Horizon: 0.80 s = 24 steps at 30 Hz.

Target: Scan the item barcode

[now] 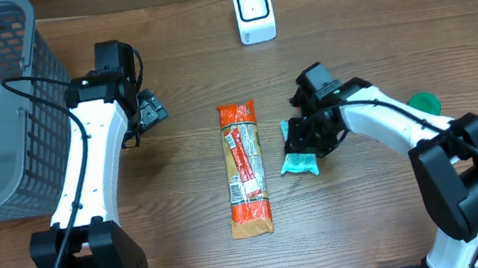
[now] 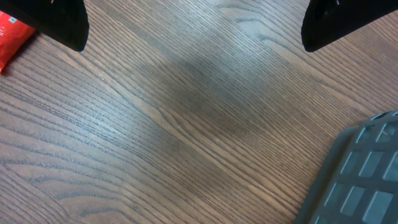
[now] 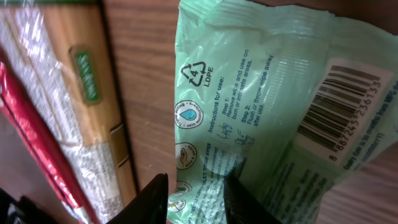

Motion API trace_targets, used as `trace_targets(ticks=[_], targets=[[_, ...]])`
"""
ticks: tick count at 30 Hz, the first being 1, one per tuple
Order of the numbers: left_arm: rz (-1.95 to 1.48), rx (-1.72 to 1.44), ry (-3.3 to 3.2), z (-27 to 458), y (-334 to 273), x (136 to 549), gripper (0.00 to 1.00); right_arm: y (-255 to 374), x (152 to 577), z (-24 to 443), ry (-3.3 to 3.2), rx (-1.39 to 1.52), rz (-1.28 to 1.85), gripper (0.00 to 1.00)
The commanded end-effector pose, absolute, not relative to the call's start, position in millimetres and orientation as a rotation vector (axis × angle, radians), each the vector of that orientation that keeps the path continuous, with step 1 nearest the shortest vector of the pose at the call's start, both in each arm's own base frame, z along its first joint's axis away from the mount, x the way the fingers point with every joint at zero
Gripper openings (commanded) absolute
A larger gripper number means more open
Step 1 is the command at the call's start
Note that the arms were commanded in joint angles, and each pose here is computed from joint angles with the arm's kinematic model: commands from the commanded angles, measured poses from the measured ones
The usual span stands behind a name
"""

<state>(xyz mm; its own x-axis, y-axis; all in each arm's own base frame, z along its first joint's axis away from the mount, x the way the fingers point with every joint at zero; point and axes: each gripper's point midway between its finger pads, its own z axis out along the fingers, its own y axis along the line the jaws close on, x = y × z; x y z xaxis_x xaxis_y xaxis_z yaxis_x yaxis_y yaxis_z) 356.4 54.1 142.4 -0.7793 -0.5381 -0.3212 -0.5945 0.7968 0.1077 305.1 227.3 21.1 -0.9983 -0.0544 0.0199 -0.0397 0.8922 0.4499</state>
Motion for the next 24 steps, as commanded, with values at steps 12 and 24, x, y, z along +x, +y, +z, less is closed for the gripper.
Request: trace_targets(ticks=[12,24], targets=[[0.299,-0.853,2.68,154.0,55.7,359.1,1.0,225.4,336.2,74.7,-2.839,0.055,-1.321,0.23],[0.299,-0.853,2.68,154.0,55.7,359.1,1.0,213.9,332.9,53.9,-2.803,0.036,-1.344,0.04]])
